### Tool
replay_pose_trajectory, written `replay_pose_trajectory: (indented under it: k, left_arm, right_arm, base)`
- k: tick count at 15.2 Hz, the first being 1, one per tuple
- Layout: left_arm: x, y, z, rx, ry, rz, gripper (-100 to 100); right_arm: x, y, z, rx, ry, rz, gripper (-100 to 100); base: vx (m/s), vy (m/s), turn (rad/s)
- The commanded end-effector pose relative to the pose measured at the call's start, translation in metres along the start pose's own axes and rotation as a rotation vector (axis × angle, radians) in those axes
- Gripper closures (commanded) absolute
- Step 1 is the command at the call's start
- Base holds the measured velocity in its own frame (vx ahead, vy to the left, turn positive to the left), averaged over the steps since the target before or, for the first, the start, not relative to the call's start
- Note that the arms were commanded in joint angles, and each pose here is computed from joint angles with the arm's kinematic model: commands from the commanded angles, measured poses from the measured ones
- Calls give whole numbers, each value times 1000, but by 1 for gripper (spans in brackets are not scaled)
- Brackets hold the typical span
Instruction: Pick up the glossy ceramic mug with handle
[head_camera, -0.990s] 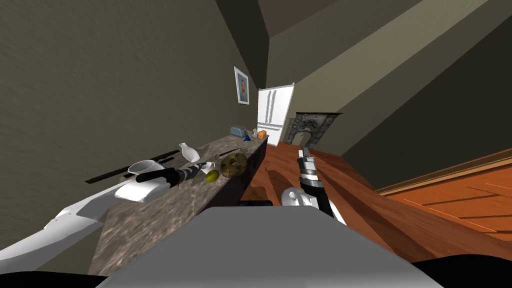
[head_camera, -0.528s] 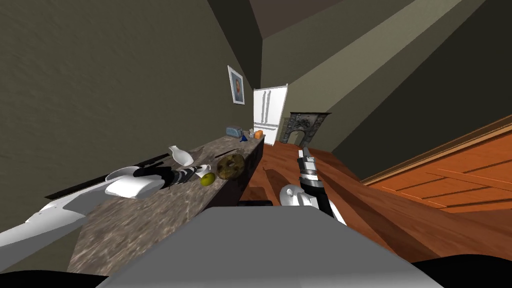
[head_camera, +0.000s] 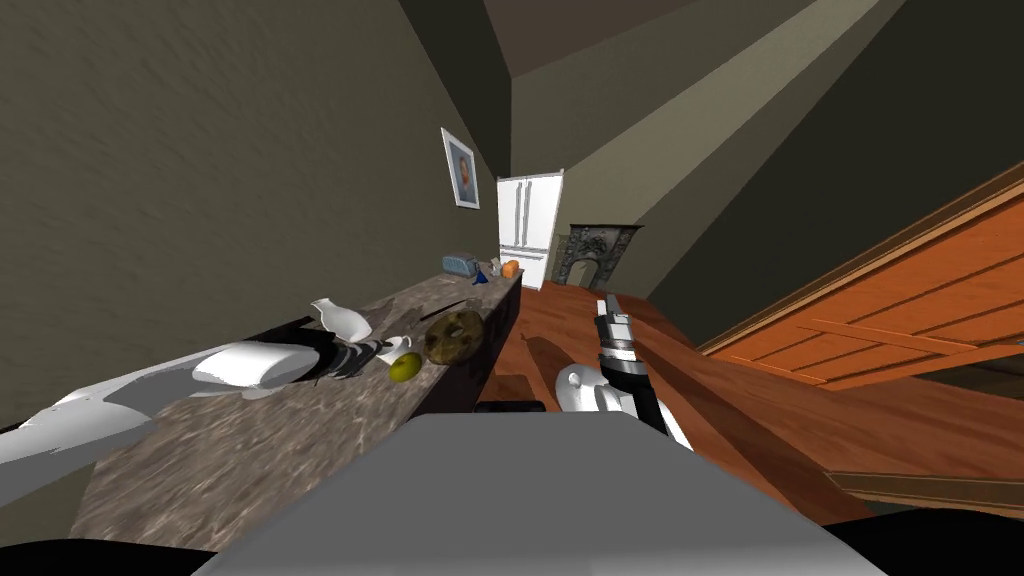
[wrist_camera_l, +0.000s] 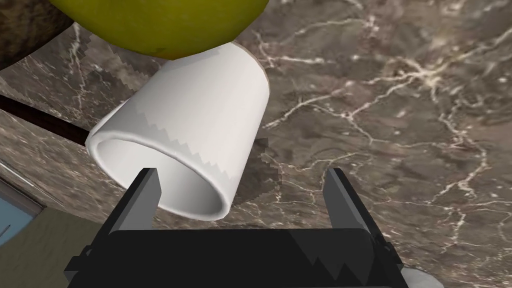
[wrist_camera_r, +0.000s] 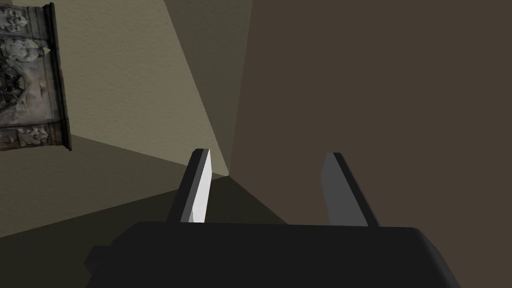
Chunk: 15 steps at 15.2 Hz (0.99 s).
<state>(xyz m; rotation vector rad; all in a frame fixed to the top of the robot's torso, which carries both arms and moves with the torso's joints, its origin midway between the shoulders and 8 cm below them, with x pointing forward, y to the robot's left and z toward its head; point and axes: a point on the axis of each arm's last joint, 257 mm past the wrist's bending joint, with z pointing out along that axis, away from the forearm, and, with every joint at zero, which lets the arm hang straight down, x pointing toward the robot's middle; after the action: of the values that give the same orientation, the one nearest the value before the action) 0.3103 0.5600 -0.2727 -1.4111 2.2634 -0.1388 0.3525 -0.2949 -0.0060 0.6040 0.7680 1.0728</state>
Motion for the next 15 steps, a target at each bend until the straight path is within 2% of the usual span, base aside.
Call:
replay_pose_trajectory:
  k: [1,4,5,6,7,10,12,13,15]
  left_arm:
    - [0,10,-4,-45,16,-1,-100]
    - [-2,29,-10,-128,47,-3,-100]
    - [-2,29,-10,-129,48,-3,-100]
    - [-3,37,-14,-164,62,-5,-100]
    - [-3,37,-14,-164,62,-5,-100]
    - [-3,54,-23,-243,94,-9,-100]
    - [-3,59,-27,-270,105,-11,-100]
    - [-2,55,-23,-251,96,-10,-100]
    - [0,71,-12,-257,93,-26,-100]
  right_arm:
    - [0,0,0,0,0,0,0]
    - [0,0,0,0,0,0,0]
    - [0,0,0,0,0,0,0]
    - [0,0,0,0,0,0,0]
    - [0,0,0,0,0,0,0]
    - [0,0,0,0,0,0,0]
    - [0,0,0,0,0,0,0]
    - [0,0,0,0,0,0,0]
    - [0,0,0,0,0,0,0]
  base:
    - [9,3,-128]
    - [13,3,-140]
    - [12,2,-121]
    - [14,2,-101]
    - [14,2,-80]
    - [15,0,-131]
    - [19,1,-118]
    - [9,2,-37]
    - [6,5,-95]
